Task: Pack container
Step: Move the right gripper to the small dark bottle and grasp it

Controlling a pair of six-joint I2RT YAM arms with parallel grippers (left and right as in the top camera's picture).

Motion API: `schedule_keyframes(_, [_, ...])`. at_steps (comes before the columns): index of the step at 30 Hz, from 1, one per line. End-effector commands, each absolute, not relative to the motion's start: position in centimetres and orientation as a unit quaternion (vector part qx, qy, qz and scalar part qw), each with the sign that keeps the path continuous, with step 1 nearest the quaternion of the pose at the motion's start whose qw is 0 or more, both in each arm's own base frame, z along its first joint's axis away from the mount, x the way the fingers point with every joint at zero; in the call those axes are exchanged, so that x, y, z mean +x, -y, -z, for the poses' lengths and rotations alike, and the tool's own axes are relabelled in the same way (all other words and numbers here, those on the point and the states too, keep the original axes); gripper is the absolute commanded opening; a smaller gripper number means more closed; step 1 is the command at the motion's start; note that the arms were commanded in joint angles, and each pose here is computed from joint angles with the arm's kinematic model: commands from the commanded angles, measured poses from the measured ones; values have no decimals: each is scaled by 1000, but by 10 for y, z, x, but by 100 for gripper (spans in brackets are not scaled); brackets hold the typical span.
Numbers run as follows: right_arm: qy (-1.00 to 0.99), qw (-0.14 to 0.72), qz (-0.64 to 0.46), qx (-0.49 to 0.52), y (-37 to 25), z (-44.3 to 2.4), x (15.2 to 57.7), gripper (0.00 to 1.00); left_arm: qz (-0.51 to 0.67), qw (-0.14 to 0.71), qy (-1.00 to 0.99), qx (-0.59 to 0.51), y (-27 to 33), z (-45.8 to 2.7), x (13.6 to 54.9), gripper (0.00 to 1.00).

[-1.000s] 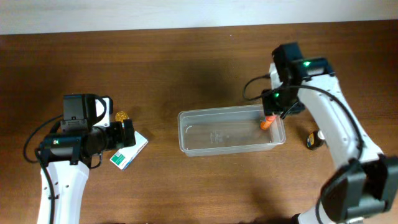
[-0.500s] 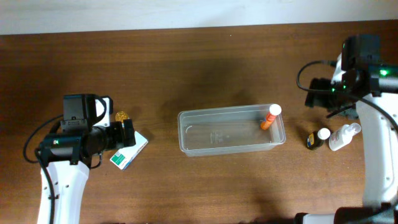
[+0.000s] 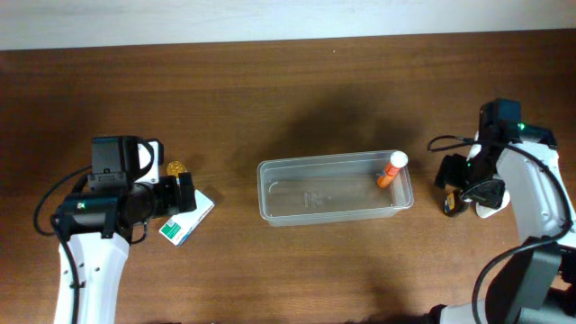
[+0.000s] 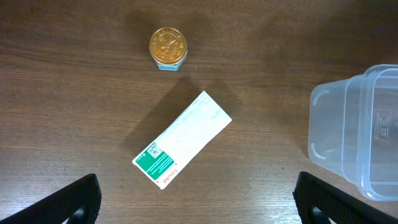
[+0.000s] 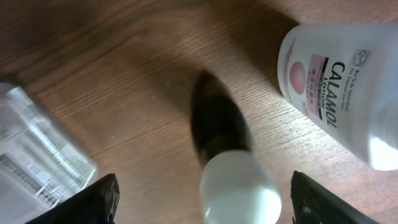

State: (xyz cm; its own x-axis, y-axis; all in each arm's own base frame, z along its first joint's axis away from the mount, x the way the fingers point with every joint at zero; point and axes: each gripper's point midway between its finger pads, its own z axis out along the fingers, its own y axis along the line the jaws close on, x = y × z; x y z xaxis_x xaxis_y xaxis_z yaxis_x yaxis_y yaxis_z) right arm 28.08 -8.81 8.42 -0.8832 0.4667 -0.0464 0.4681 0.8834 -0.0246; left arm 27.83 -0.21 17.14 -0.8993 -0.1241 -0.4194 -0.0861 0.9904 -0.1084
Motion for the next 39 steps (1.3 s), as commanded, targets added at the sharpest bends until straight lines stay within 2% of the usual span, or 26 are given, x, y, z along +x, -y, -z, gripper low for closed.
schedule_keyframes(1, [-969,12,18,247,93,-77,278,80,48,227,-972,-45,4,-178,282,100])
schedule_keyframes(4, [-969,11,18,247,94,-75,279,76,48,227,-972,-46,4,-178,282,100])
schedule_keyframes(10, [-969,14,20,245,96,-71,284,46,48,226,-972,-45,4,-178,281,100])
schedule_keyframes(14, [-969,14,20,245,97,-68,286,41,48,226,-972,-46,4,-178,281,99])
schedule_keyframes(23, [-969,14,16,245,95,-70,287,20,48,226,-972,-45,4,-178,281,100])
schedule_keyframes(27, [-970,18,5,244,92,-85,291,15,48,226,-972,-46,4,-178,281,99])
schedule_keyframes(31, [-971,35,-1,238,89,-118,293,15,48,226,-972,-46,4,-178,281,99])
schedule_keyframes(39, [-986,83,-53,138,39,-194,277,14,48,226,-972,-46,4,-178,281,99])
